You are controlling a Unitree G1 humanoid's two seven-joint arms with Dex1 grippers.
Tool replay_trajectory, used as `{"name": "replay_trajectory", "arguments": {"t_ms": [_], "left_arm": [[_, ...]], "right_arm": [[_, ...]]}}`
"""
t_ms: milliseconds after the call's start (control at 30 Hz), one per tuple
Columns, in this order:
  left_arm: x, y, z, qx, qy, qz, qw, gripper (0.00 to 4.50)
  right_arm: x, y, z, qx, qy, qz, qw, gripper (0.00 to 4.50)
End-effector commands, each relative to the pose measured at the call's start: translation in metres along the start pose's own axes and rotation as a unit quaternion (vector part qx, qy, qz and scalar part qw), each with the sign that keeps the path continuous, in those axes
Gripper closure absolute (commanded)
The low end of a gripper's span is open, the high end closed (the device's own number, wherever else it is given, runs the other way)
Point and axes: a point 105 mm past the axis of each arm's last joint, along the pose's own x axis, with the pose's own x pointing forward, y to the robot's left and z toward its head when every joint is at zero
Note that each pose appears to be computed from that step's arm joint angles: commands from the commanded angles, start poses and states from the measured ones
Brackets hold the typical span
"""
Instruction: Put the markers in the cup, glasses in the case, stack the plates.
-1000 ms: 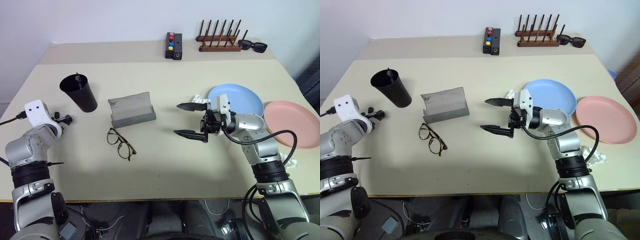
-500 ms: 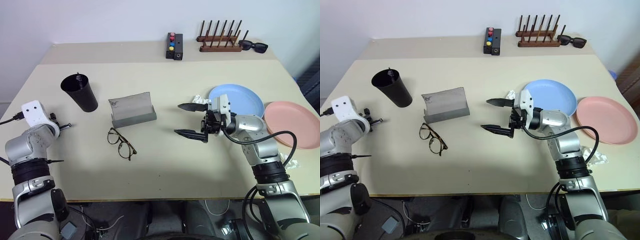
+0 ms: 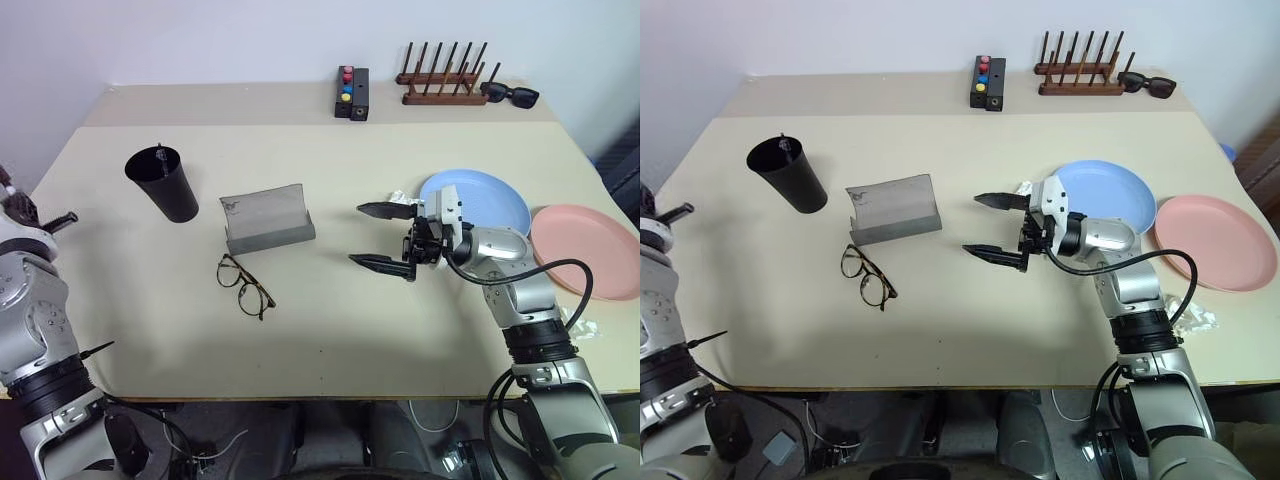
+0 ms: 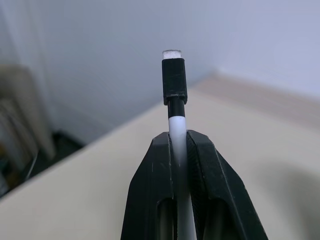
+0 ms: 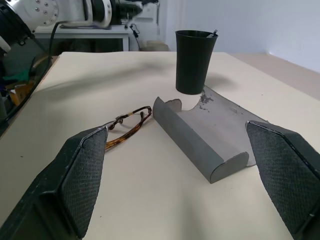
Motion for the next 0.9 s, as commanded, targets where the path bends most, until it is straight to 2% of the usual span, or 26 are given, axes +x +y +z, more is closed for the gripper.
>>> {"name": "replay_trajectory", "arguments": {"t_ms": [33, 167, 300, 533, 700, 900], "left_arm": [[0.002, -0.029, 0.034, -0.027, -0.085, -0.066, 0.994, 4.42], [0.006, -0.072, 0.041, -0.061, -0.129, -0.138, 0.980, 4.42], [0.010, -0.097, 0.045, -0.069, -0.158, -0.177, 0.969, 4.42], [0.016, -0.110, 0.045, -0.051, -0.187, -0.186, 0.963, 4.42], [0.013, -0.118, 0.048, 0.010, -0.214, -0.205, 0.955, 4.42], [0.012, -0.118, 0.048, 0.041, -0.229, -0.209, 0.950, 4.42]], "right_arm": [[0.004, -0.008, 0.022, -0.020, -0.038, -0.009, 0.999, 0.00], [0.009, -0.013, 0.032, -0.005, -0.064, -0.023, 0.998, 0.00], [0.012, -0.013, 0.035, -0.003, -0.069, -0.027, 0.997, 0.00], [0.014, -0.017, 0.044, 0.004, -0.091, -0.047, 0.995, 0.00], [0.015, -0.019, 0.041, 0.009, -0.097, -0.055, 0.994, 0.00], [0.011, -0.017, 0.038, 0.011, -0.101, -0.057, 0.993, 0.00]]}}
